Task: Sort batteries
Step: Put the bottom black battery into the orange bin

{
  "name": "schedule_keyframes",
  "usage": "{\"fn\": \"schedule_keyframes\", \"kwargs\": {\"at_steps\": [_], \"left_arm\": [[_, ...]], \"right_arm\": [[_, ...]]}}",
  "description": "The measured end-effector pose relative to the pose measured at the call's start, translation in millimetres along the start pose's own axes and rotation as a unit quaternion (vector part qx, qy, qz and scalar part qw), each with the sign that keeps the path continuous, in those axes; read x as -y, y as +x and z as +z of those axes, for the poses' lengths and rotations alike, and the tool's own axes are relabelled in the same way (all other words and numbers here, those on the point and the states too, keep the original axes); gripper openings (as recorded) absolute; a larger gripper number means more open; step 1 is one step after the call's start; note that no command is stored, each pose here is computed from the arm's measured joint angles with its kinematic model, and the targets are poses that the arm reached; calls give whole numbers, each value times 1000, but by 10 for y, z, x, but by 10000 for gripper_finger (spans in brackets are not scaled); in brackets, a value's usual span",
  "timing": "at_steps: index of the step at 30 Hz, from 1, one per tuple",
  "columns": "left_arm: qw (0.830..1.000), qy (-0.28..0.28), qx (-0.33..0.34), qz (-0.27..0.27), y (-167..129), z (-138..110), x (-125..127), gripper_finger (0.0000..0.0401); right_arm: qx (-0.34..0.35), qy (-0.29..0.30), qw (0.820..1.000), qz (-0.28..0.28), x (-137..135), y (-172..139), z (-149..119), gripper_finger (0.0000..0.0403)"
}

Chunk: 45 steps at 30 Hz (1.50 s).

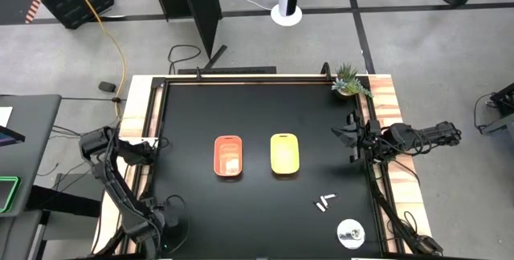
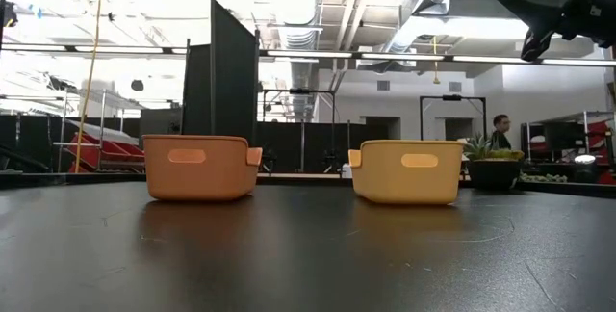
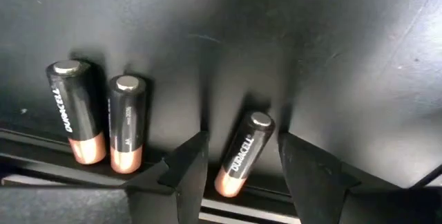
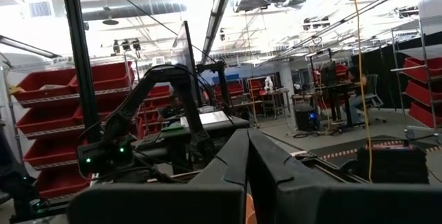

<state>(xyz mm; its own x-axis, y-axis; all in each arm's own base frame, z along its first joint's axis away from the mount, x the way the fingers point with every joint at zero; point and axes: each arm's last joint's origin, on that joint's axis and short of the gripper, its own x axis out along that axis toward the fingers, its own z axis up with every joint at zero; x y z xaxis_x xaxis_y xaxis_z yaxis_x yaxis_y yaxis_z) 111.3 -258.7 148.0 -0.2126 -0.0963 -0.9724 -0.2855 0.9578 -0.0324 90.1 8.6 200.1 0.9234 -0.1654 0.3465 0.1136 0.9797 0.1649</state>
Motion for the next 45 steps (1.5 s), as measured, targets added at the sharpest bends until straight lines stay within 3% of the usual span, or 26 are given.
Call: {"fn": "schedule_keyframes", "kwargs": {"at_steps": [10, 22, 45], "left_arm": [[1000, -5, -1, 3, 37, 12, 19, 164], [1000, -7, 1, 3, 45, 16, 20, 50], [999, -18, 15, -28, -81, 54, 157, 42]], "right_arm": [[-2, -1, 1000, 0, 0, 0, -5, 29], [-9, -3, 1000, 0, 1, 0, -17, 29], [-9, 9, 1000, 0, 1, 0, -16, 29]]}}
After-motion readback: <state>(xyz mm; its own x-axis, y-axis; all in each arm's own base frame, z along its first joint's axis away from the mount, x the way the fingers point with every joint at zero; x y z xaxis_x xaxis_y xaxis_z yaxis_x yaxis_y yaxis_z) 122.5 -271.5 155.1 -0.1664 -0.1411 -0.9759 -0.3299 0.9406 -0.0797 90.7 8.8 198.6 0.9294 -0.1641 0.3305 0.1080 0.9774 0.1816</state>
